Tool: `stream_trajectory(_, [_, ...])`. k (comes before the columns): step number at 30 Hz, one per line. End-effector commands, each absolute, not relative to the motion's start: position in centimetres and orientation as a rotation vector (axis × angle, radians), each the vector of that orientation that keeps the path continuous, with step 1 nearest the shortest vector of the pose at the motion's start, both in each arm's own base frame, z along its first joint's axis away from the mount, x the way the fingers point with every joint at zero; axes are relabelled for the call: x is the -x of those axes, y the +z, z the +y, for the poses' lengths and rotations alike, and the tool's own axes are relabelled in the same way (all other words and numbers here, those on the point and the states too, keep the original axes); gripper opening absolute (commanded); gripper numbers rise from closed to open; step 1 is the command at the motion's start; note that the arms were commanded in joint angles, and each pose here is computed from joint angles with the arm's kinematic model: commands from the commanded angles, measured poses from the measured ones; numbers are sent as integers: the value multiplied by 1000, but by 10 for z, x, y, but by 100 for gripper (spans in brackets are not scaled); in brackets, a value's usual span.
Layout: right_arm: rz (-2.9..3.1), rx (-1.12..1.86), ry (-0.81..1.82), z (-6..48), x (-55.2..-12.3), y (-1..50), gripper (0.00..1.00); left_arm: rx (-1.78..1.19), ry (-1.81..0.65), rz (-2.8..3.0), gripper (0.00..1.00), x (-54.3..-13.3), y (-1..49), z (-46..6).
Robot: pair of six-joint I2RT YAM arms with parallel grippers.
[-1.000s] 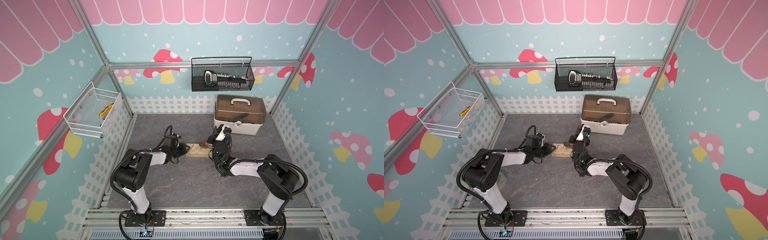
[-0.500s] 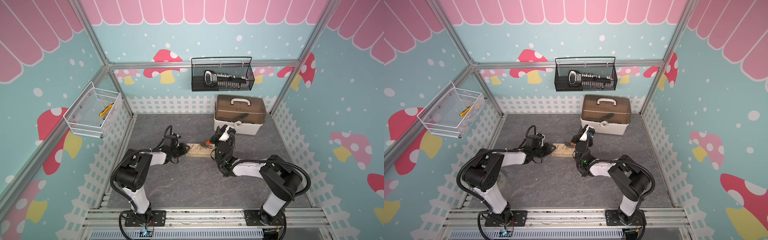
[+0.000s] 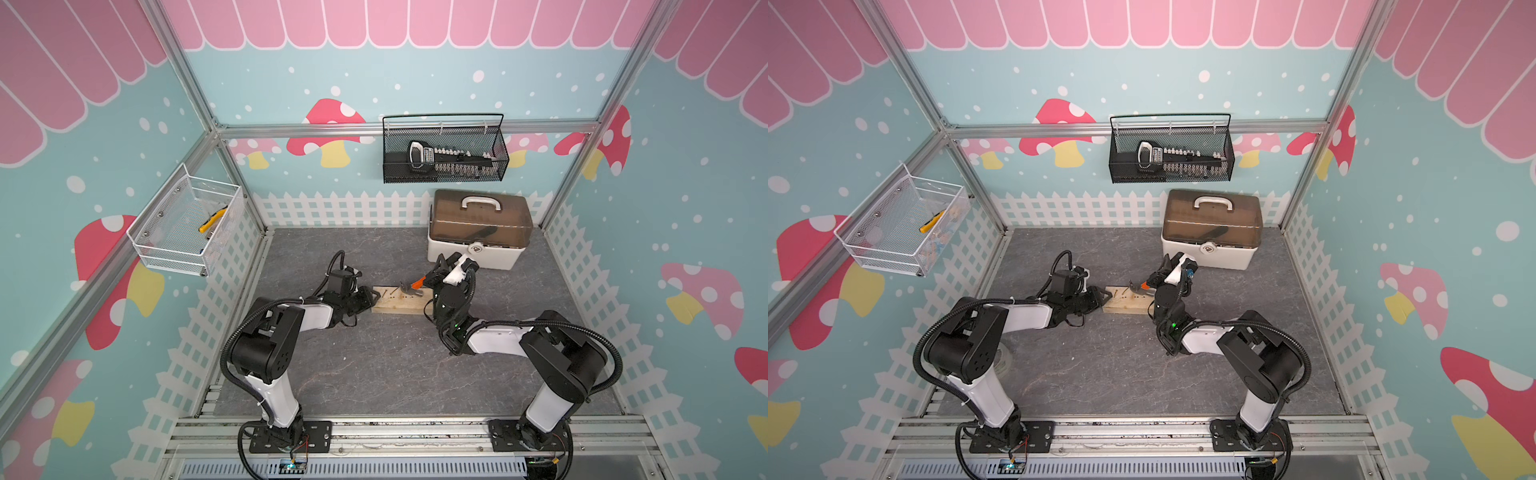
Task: Use a claw hammer to pull out a nail
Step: Remove the nail from the mounting plate, then pick up the nail with the hammer.
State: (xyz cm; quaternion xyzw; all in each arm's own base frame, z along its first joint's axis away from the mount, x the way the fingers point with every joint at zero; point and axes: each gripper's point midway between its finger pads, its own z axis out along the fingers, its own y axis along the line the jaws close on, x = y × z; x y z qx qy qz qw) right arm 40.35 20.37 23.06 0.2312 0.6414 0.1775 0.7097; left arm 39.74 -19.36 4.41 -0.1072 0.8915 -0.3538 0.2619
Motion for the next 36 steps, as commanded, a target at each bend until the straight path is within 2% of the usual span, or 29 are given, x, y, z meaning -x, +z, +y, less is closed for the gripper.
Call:
stream_trajectory(1, [1543,-458,309,202,-401,193,0,338,-881,2529,37,-383,12,-184])
stream_trajectory(15, [1527,-276,260,226,-433,298,0,206,-902,2460,37,-385,49,-188])
stream_trajectory(25, [1599,-107,265,236,-426,335,0,46,-938,2353,37,-378,81,-194])
stream_trajectory(29, [1640,1,288,241,-415,343,0,-126,-1037,2189,37,-365,114,-210])
stream_trajectory(36, [1670,59,303,232,-395,340,0,-609,-980,2037,38,-312,143,-275])
